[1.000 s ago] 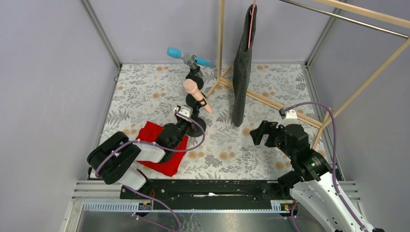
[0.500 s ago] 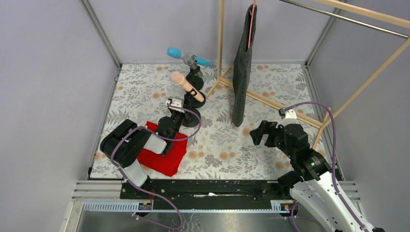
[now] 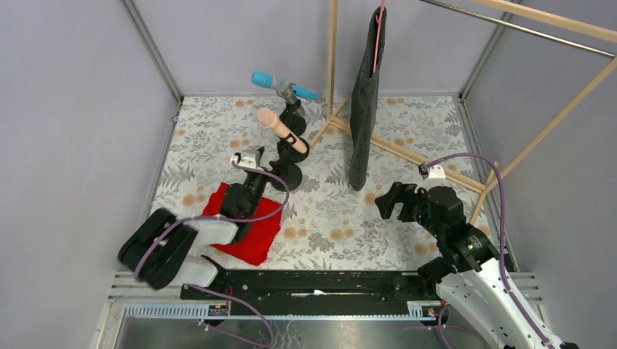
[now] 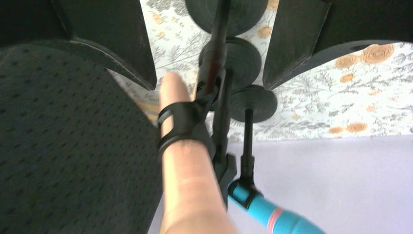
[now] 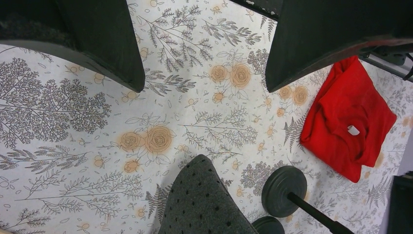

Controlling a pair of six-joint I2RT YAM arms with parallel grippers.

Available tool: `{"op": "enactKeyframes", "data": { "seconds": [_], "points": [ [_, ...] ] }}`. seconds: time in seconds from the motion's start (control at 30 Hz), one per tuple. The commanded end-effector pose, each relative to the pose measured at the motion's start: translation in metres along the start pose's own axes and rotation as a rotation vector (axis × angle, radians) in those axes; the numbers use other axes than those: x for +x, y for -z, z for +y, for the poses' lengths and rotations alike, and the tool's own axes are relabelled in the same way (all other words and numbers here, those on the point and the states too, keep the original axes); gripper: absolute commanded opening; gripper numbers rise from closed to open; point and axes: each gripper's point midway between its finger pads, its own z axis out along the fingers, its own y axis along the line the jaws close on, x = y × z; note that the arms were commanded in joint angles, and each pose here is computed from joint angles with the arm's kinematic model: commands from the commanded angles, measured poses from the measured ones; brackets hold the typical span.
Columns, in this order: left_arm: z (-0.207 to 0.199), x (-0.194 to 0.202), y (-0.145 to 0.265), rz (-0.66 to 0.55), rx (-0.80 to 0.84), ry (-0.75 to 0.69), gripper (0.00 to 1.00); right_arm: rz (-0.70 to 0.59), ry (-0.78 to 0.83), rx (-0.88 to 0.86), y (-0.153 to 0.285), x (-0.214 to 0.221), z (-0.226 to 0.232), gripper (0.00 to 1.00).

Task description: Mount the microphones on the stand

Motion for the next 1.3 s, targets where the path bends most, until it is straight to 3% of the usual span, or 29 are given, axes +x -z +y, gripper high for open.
{"op": "enactKeyframes", "data": {
  "seconds": [0.0, 0.1, 0.2, 0.3, 0.47, 0.7, 0.97, 1.27],
  "points": [
    [-0.008, -0.024, 0.020, 0.016, -0.044, 0.044, 0.85, -0.027, 0.015, -0.033, 0.001, -0.007, 0.006, 1.00],
    [-0.009, -0.018, 0.042, 0.166, -0.126, 0.069, 0.97, -0.034, 0.017, -0.024, 0.004, -0.009, 0.005, 1.00],
    [-0.001, -0.020, 0.066, 0.328, -0.236, 0.168, 0.99, -0.056, 0.015, -0.018, 0.006, -0.012, 0.003, 1.00],
    [0.008, -0.033, 0.094, 0.409, -0.298, 0.211, 0.99, -0.086, 0.017, -0.016, 0.007, -0.016, 0.002, 1.00],
    [0.014, -0.068, 0.125, 0.391, -0.284, 0.257, 0.99, -0.127, 0.038, -0.026, 0.010, -0.025, 0.003, 1.00],
    [0.031, -0.104, 0.149, 0.365, -0.277, 0.133, 0.99, -0.177, 0.125, -0.049, 0.025, -0.044, 0.010, 1.00],
    [0.029, -0.097, 0.143, 0.411, -0.275, 0.097, 0.99, -0.273, 0.134, -0.096, 0.033, -0.047, 0.012, 1.00],
    [0.035, -0.098, 0.149, 0.352, -0.323, 0.190, 0.99, -0.279, 0.142, -0.051, 0.037, -0.050, 0.005, 1.00]
  ]
}}
